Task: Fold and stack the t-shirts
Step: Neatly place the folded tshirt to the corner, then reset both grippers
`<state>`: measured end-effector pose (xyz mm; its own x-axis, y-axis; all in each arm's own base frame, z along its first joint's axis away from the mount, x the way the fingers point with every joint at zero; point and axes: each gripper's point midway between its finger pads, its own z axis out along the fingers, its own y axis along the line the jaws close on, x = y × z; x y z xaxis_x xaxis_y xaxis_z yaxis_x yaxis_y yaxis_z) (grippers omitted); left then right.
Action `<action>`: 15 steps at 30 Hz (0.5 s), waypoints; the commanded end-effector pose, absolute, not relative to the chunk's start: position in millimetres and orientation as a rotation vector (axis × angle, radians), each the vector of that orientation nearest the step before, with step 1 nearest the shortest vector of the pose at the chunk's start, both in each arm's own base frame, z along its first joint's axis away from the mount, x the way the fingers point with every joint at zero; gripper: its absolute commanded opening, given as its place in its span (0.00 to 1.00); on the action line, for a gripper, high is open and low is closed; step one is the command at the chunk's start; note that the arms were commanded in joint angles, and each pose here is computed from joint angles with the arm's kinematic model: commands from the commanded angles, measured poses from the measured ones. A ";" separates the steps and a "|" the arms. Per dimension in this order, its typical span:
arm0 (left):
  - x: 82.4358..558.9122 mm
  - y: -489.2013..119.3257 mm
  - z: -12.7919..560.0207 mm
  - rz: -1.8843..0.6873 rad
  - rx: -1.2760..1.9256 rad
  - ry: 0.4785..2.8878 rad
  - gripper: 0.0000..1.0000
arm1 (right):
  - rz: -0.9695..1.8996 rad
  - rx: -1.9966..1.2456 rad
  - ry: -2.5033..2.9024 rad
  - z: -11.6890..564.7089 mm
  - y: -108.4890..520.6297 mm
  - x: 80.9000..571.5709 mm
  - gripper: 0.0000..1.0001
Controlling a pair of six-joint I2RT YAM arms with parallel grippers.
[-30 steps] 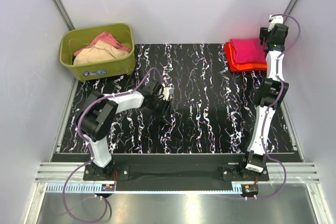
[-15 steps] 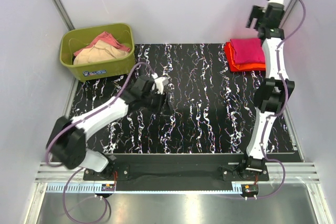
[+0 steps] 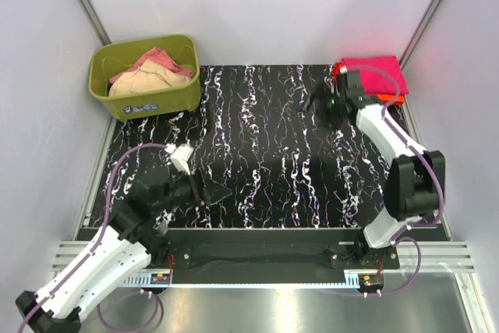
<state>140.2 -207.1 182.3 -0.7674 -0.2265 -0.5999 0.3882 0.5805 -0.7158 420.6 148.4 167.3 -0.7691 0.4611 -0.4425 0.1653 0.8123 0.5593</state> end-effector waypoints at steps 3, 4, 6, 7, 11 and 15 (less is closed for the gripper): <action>136.5 -197.4 192.0 -1.324 -0.140 2.025 0.79 | 0.982 0.715 2.452 139.1 172.0 330.9 1.00; 136.3 -196.3 192.2 -1.339 -0.161 2.006 0.80 | 0.981 0.737 2.447 133.1 169.8 323.0 1.00; 134.2 -194.7 189.8 -1.397 -0.224 1.966 0.84 | 1.027 0.791 2.470 113.2 169.5 293.5 0.99; 133.4 -194.6 187.2 -1.419 -0.247 1.958 0.85 | 1.042 0.796 2.476 109.2 169.9 286.0 1.00; 128.1 -199.6 165.6 -1.596 -0.391 1.917 0.86 | 1.142 0.900 2.547 69.1 173.0 235.8 1.00; 122.5 -210.0 154.9 -1.754 -0.398 1.876 0.86 | 1.254 0.946 2.542 55.8 176.7 204.8 1.00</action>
<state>128.1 -200.1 138.7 -0.7910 -0.5502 -0.2677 0.1115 0.3005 -0.9472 209.8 161.9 39.9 -0.7827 0.6160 0.0893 0.5070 0.5478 0.6655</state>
